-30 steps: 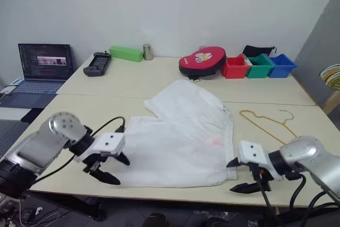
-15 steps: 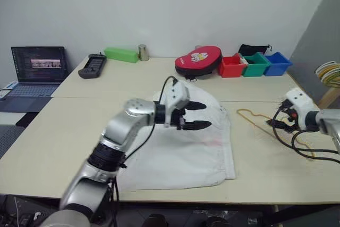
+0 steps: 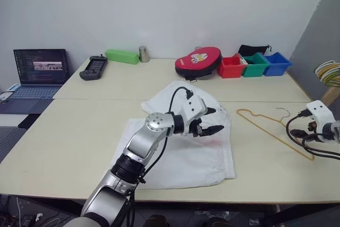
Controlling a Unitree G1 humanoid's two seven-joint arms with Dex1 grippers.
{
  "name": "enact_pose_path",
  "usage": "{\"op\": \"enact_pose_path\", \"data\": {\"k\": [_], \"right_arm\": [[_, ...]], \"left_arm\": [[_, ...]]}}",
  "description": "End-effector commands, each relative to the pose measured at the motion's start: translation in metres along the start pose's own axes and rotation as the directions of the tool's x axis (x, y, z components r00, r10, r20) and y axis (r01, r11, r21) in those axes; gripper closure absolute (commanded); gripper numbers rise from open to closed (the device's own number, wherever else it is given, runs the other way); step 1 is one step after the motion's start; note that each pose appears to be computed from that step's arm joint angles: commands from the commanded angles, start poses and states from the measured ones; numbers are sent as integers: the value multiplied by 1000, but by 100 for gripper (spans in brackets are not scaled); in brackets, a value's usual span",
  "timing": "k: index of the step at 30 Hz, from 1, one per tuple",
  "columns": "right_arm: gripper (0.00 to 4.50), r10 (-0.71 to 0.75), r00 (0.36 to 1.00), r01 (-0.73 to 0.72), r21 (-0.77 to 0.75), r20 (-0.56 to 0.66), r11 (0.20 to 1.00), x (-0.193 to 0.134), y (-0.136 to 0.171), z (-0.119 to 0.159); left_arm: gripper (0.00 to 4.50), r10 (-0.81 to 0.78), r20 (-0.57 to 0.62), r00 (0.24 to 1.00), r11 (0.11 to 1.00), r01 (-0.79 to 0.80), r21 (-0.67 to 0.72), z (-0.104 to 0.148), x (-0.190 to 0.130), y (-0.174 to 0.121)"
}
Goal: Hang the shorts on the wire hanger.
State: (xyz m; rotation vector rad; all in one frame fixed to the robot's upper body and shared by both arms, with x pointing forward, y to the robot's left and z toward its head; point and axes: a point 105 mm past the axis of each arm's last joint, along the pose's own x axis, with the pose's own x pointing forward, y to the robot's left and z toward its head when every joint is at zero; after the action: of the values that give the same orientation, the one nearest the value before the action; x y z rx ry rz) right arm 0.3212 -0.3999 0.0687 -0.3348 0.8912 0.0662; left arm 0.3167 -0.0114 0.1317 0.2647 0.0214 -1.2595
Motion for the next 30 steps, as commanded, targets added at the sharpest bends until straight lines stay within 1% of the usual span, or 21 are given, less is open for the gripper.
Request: {"op": "enact_pose_path", "data": {"k": [1, 7, 11, 13, 15, 17, 20, 24, 25, 27, 30], "right_arm": [[30, 10, 1000, -9, 29, -13, 1000, -3, -6, -6], [30, 35, 998, -30, 93, -59, 995, -1, -5, -29], [103, 98, 994, -88, 171, -53, 981, 0, 3, -34], [156, 125, 991, -113, 181, -57, 977, -1, 7, -36], [224, 141, 988, -128, 176, -64, 976, -2, 8, -38], [273, 159, 985, -145, 170, -71, 975, -4, 10, -40], [335, 164, 983, -150, 156, -80, 976, -4, 12, -43], [430, 148, 986, -141, 92, -77, 986, -3, 12, -43], [446, 141, 987, -136, 79, -71, 988, -3, 12, -41], [448, 127, 991, -125, 48, -45, 991, -3, 12, -34], [448, 80, 996, -79, -31, 32, 996, -6, 7, -16]], "left_arm": [[118, 3, 36, 999, 999, -4, 49, 13, -3, -3], [118, 4, 28, 1000, 999, -5, 48, 13, -6, -3], [118, 3, 28, 1000, 999, -4, 47, 15, -5, -3], [118, 3, 28, 1000, 999, -4, 47, 15, -6, -1], [118, 2, 27, 1000, 999, -3, 47, 16, -7, 0], [118, 3, 25, 1000, 999, -4, 49, 16, -7, 2], [118, 5, 25, 1000, 999, -7, 51, 17, -8, 4], [118, 15, 22, 1000, 998, -16, 56, 17, -9, 8], [118, 17, 23, 1000, 998, -19, 56, 18, -9, 9], [118, 28, 30, 999, 998, -30, 55, 21, -10, 14], [118, 49, 33, 998, 997, -51, 55, 23, -12, 23]]}}
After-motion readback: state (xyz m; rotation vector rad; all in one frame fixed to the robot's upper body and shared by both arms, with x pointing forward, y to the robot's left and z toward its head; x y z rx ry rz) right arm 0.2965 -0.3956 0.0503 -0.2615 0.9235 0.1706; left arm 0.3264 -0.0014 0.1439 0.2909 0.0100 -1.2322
